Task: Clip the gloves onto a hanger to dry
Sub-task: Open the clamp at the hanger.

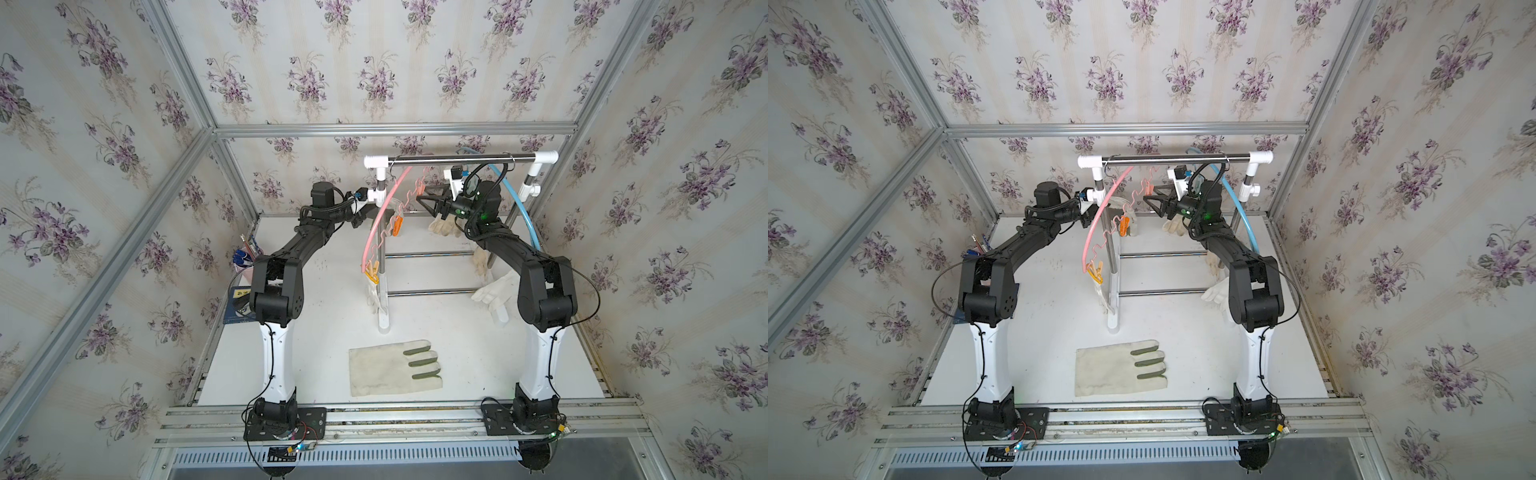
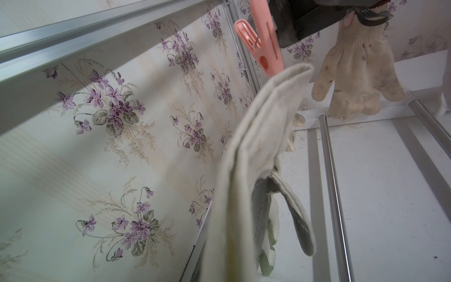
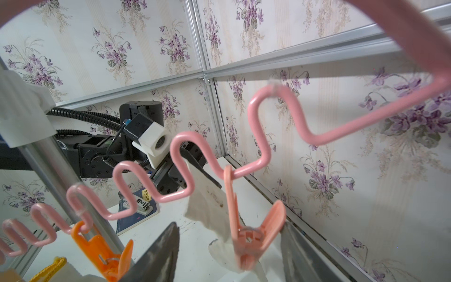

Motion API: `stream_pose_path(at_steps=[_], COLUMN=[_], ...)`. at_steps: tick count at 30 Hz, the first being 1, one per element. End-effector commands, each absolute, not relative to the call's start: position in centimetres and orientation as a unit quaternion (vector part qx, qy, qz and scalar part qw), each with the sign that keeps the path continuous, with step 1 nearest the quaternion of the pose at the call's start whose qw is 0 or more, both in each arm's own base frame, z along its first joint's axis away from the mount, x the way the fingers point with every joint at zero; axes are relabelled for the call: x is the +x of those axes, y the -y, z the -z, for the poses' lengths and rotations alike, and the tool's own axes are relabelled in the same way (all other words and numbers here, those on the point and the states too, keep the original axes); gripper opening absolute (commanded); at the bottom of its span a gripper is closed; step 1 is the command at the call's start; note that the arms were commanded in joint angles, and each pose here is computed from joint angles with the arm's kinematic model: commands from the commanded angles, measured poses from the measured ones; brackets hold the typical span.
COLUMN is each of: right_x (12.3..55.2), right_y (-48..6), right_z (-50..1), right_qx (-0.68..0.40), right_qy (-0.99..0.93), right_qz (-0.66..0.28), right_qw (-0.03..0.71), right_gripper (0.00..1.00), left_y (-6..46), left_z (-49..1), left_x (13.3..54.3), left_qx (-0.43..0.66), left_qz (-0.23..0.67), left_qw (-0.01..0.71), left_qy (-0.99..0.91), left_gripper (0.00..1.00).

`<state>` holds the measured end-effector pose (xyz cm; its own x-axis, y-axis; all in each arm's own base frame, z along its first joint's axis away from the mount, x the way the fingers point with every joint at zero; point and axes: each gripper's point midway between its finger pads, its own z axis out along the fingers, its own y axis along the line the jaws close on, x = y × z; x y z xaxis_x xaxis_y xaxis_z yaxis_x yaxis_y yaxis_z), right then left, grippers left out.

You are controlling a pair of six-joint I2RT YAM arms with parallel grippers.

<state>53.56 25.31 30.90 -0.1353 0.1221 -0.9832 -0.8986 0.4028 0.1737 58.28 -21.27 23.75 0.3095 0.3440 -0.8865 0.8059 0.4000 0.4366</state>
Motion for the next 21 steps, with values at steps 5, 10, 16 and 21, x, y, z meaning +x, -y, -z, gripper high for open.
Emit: stream_pose_path(at_steps=[5, 10, 16, 21], right_x=[54.7, 55.3, 55.6, 55.7], right_y=[-25.5, -25.4, -25.3, -25.6], right_z=[-30.7, -30.7, -30.9, -31.3], right_qx=[-0.323, -0.317, -0.311, -0.309], right_qy=[-0.611, -0.614, -0.612, -0.610], right_qz=[-0.432, -0.426, -0.427, -0.427], right_qw=[0.579, 0.584, 0.588, 0.592], right_gripper=[0.65, 0.63, 0.61, 0.60], left_y=[22.7, 23.4, 24.4, 25.5], left_z=[-24.2, -24.0, -23.4, -23.1], left_x=[58.3, 58.0, 58.1, 58.3], left_qx=[0.523, 0.525, 0.528, 0.531], left_qz=[0.185, 0.195, 0.201, 0.205], left_qw=[0.632, 0.630, 0.626, 0.626], left_qy=[-0.540, -0.538, -0.537, -0.533], left_gripper=[0.00, 0.00, 0.00, 0.00])
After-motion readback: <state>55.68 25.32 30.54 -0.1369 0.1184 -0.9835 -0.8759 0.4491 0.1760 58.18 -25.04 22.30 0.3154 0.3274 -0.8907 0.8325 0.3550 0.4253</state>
